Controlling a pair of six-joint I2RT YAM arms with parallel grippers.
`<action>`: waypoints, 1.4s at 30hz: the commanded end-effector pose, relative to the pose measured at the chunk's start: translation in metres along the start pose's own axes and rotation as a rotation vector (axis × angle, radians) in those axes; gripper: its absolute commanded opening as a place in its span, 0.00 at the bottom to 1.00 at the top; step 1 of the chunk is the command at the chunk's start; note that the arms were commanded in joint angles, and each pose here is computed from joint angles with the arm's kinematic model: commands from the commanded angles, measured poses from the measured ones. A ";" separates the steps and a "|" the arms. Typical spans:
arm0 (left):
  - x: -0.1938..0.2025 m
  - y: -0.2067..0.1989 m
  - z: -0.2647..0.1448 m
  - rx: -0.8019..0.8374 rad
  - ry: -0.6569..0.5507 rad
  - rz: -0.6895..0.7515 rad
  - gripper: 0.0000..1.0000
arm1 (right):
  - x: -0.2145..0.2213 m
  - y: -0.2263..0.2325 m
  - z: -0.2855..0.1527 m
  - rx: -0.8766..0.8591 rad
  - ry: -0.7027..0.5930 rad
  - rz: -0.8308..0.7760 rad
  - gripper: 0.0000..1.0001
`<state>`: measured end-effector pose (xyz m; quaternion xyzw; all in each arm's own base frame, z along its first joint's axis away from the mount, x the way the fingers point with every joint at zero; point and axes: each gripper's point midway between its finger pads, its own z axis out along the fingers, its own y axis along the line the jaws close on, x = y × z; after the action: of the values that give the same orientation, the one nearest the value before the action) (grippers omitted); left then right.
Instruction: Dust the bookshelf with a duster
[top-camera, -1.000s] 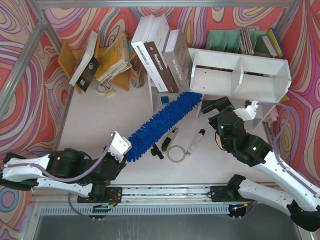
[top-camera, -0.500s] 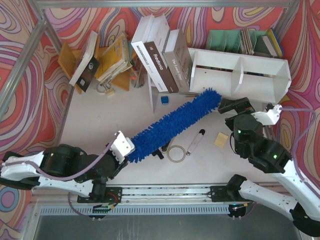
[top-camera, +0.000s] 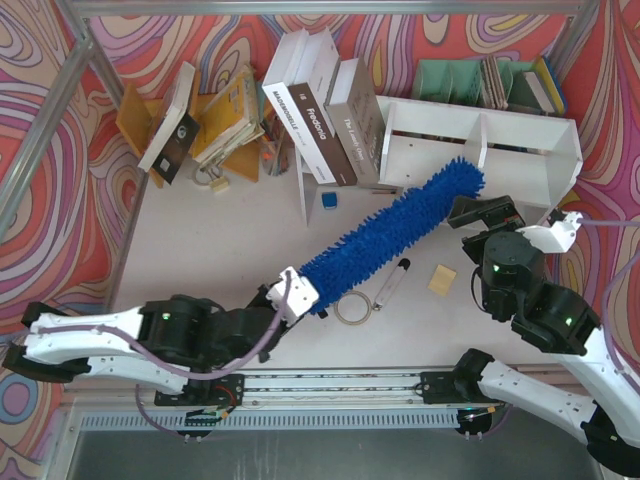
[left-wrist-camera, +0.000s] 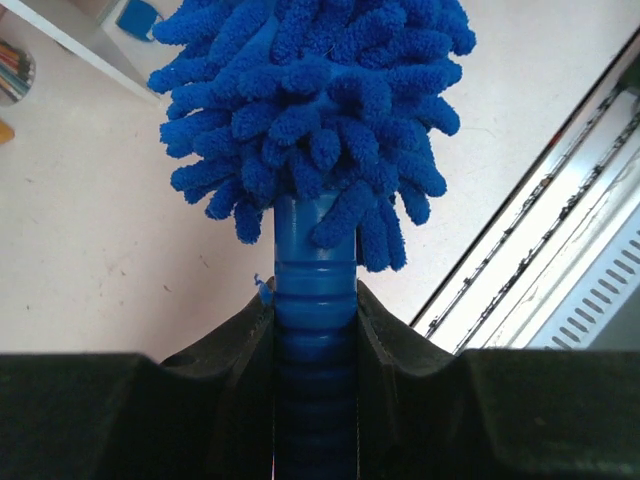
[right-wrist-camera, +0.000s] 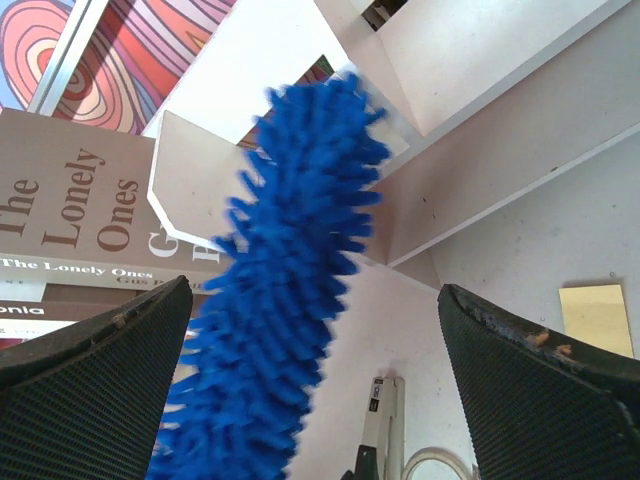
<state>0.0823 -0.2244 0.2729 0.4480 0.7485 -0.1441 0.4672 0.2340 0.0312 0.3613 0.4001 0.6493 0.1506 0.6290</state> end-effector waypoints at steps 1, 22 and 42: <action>-0.001 -0.011 0.025 -0.003 0.004 -0.045 0.00 | -0.012 -0.002 -0.006 0.003 -0.014 -0.005 0.99; -0.012 -0.043 0.026 0.160 -0.058 0.002 0.00 | 0.020 -0.026 -0.010 0.058 0.102 0.016 0.99; -0.084 -0.040 0.075 -0.043 -0.234 0.178 0.00 | 0.094 -0.070 -0.020 0.174 0.320 0.194 0.99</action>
<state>0.0892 -0.3132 0.2383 0.5512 0.6799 -0.1011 0.4730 0.2072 0.0563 0.2660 0.4529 0.7166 0.2019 0.4904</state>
